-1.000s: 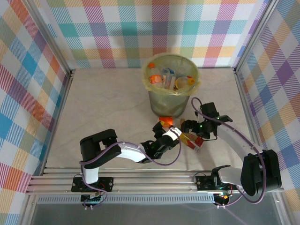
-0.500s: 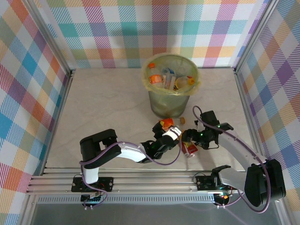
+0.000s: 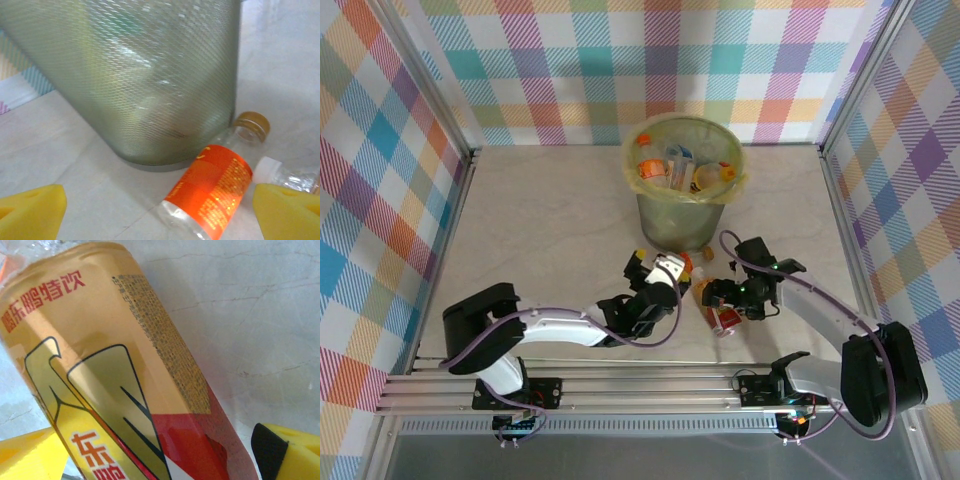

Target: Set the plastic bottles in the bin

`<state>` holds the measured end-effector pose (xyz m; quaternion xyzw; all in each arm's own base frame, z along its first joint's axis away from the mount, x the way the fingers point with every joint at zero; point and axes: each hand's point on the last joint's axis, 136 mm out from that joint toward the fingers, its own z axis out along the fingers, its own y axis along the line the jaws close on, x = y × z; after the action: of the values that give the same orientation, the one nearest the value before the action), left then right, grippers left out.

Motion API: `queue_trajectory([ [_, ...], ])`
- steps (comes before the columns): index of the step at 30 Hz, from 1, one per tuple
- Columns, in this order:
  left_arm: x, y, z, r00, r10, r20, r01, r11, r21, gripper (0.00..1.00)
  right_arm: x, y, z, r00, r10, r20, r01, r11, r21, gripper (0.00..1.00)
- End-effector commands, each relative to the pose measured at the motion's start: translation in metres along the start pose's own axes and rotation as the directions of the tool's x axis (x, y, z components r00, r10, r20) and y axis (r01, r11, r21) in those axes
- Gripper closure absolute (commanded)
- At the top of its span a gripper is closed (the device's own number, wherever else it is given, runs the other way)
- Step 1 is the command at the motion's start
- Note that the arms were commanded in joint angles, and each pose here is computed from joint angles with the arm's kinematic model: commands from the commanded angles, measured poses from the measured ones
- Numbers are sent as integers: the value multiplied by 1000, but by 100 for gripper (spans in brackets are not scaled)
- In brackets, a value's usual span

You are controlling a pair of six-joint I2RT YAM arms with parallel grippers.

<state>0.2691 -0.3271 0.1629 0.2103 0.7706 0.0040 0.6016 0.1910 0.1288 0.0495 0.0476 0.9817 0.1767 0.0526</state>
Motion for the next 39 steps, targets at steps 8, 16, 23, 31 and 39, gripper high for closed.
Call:
queue_trajectory([
  [8, 17, 85, -23, 989, -150, -13, 137, 929, -345, 5, -28, 10, 8, 995, -91, 41, 87, 992, 88, 0],
  [16, 10, 171, -75, 983, -144, 116, 185, 745, -641, 0, -43, 18, 19, 989, -140, 44, 134, 983, 124, 9],
  [23, -26, 161, -69, 983, 20, 181, 92, 804, -588, 1, -41, 16, 14, 988, -147, 45, 139, 980, 145, 40],
  [31, -32, 189, -77, 975, -53, 216, 180, 762, -622, 7, -39, 10, -16, 985, -77, 157, 54, 988, 145, 56],
  [39, -41, 223, -92, 959, -116, 258, 262, 707, -656, 8, -48, 16, -76, 942, -55, 330, 12, 991, 132, 59],
])
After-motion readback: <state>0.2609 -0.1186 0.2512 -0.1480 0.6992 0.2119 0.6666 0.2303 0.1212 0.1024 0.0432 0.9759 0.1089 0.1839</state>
